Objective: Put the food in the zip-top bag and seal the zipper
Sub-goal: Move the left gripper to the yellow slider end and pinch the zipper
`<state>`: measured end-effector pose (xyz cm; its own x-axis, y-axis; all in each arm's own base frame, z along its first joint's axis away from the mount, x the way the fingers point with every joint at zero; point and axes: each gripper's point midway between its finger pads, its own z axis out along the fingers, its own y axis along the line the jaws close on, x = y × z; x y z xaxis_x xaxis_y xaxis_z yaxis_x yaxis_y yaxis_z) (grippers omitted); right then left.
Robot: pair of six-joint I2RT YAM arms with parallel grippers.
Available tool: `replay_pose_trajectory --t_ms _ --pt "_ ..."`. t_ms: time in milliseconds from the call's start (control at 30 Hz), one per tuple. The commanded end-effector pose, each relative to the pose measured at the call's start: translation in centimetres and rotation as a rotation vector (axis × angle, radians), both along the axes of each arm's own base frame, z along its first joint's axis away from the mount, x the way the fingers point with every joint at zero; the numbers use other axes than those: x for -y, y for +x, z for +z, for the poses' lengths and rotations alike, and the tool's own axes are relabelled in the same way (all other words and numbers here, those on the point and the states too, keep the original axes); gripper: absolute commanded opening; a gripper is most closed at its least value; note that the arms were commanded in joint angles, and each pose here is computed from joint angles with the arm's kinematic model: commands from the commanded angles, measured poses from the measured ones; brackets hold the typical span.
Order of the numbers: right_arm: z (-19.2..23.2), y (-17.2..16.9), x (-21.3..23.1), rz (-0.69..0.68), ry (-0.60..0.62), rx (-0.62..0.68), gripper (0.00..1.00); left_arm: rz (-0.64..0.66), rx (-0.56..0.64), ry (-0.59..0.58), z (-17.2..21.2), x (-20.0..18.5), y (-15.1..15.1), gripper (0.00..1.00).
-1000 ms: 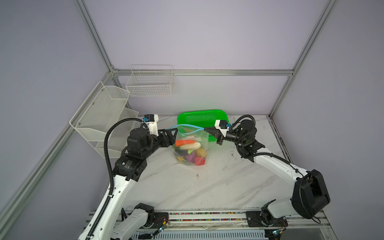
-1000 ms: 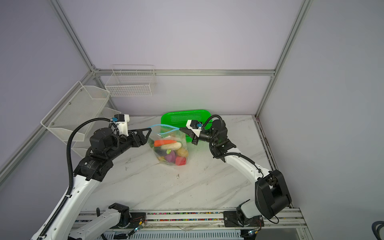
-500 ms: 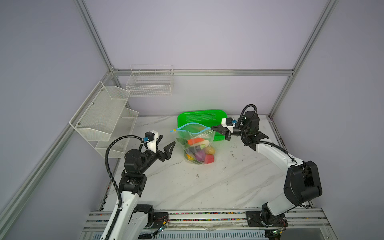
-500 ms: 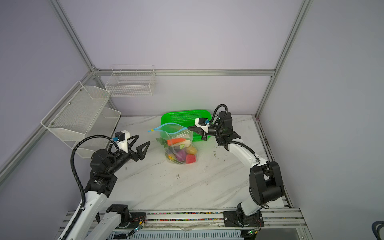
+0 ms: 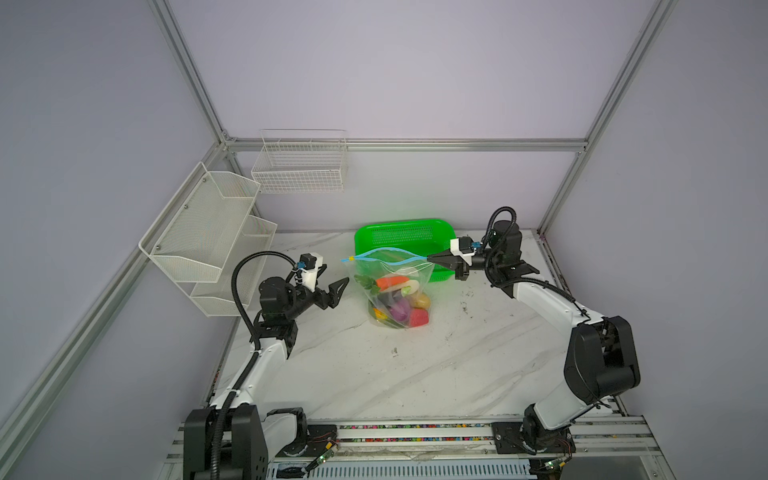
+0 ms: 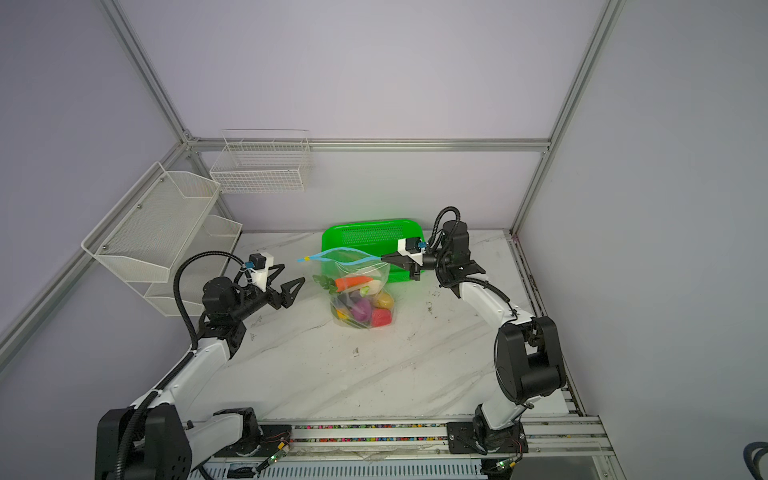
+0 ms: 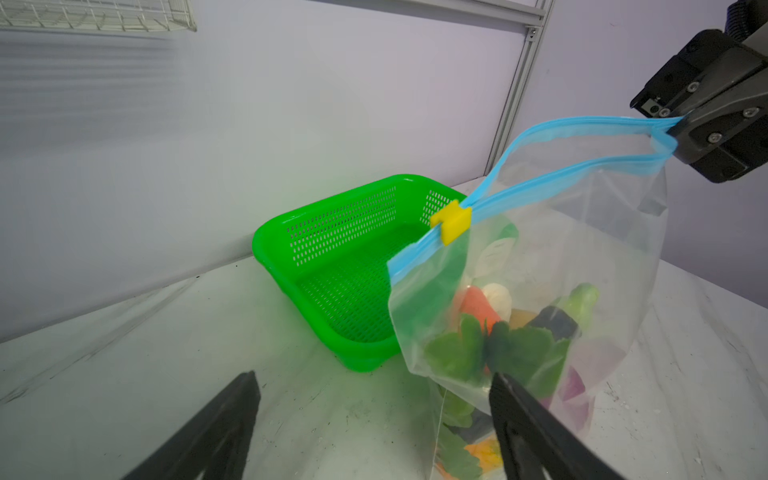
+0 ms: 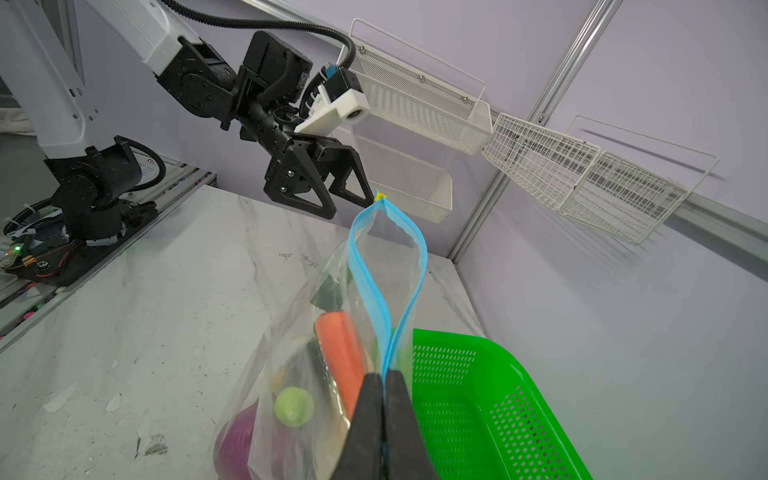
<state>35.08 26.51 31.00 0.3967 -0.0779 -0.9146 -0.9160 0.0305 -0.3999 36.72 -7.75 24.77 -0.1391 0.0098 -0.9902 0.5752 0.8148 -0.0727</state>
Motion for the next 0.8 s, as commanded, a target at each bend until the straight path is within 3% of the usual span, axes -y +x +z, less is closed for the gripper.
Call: replay_pose_trajectory --t_ms 0,500,767 --pt "1.1 -0.8 0.1 0.041 0.010 0.060 0.00 -0.115 0.214 -0.016 7.0 0.4 0.1 0.85" --pt "0.9 -0.2 0.1 0.030 -0.013 0.041 0.00 -0.232 0.248 -0.024 8.3 1.6 1.4 0.83" --pt "0.8 0.1 0.0 0.025 -0.014 0.039 0.00 -0.300 0.226 -0.031 7.7 2.6 1.1 0.66"
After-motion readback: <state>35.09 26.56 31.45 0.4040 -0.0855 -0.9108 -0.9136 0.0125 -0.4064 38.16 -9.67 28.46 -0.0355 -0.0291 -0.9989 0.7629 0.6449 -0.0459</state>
